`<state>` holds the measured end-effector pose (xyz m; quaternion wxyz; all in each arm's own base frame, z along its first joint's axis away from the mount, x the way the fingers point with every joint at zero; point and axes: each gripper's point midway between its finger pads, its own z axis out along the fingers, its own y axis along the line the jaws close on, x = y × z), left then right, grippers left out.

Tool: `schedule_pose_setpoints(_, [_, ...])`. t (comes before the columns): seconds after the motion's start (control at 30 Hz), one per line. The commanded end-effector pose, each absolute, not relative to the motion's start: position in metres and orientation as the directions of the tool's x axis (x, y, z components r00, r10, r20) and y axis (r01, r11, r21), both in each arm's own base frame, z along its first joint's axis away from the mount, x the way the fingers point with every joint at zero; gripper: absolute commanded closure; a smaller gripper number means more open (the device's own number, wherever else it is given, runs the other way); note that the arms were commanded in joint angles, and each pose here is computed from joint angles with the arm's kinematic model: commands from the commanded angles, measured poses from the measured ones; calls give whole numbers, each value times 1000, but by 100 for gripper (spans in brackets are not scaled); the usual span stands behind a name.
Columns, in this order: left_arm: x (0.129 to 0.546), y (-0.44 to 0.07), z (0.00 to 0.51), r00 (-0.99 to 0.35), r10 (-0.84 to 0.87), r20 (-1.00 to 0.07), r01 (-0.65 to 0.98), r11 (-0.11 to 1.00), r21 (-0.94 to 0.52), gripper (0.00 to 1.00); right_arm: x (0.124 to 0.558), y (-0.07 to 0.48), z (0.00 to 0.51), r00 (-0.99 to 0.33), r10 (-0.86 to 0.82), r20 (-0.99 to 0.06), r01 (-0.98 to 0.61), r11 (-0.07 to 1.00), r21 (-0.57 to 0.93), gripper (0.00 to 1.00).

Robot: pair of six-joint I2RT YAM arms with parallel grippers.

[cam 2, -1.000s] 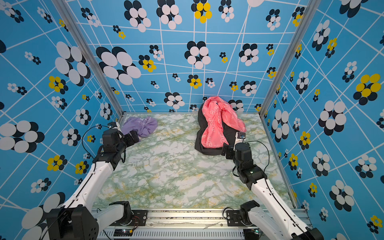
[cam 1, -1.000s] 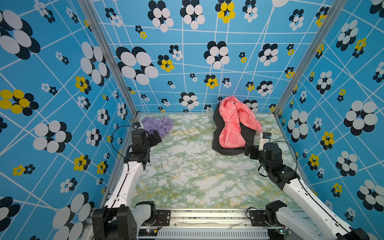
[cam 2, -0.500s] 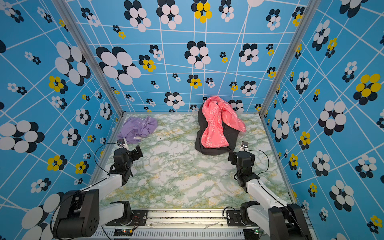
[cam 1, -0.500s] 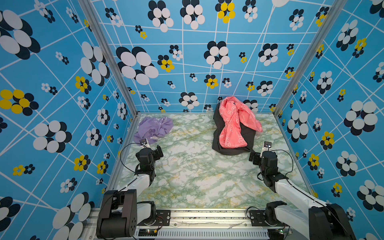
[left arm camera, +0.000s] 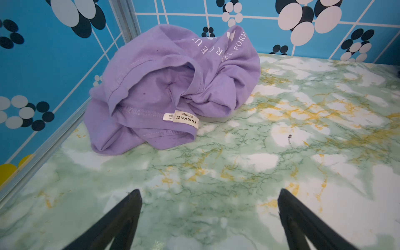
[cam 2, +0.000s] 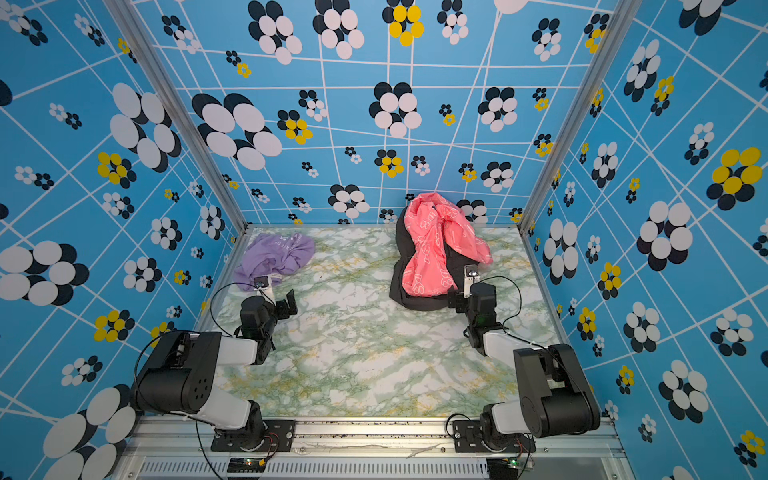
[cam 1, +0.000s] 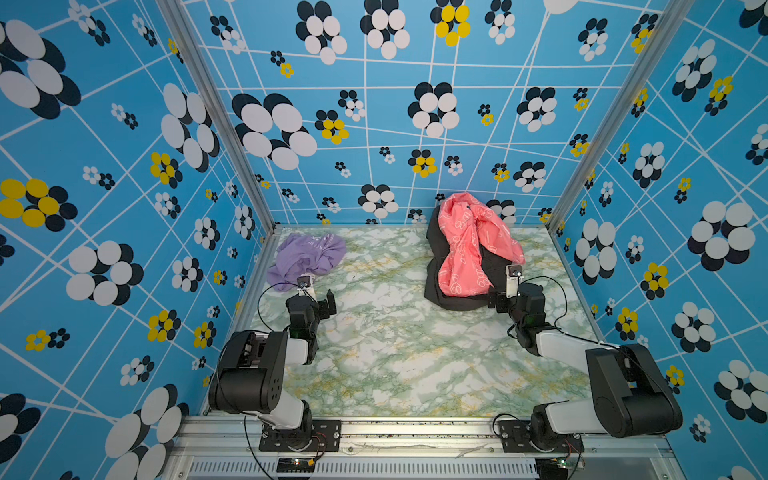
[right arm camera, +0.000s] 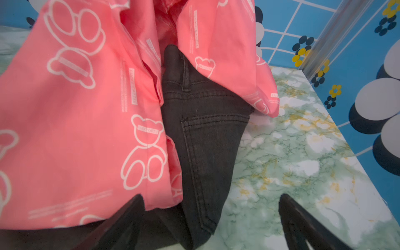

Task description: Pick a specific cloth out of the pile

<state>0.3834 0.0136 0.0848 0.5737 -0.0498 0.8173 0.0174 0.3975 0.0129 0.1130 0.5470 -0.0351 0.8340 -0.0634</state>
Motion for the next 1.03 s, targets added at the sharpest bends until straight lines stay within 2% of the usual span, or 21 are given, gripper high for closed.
schedule_pose_setpoints(0.0, [392,7,98,-287,-27,-958,-62,998,-9,1,401,2,105,-365,-40,-930,33,998,-56,1])
schedule_pose_setpoints(0.07, [396,6,97,-309,-24,-951,-57,998,-7,1,398,-13,94,-367,21,-930,94,995,-15,1])
schedule_pose_setpoints(0.13, [396,3,96,-317,-15,-948,-50,999,1,1,395,-16,95,-306,30,-952,104,995,-2,1])
schedule_pose_setpoints(0.2, [397,3,97,-311,-13,-950,-50,999,3,1,394,-14,92,-355,22,-934,90,996,-11,1])
schedule_pose_setpoints(1.0, [397,2,96,-316,-9,-949,-46,999,6,1,397,-18,93,-348,29,-937,116,993,-12,1])
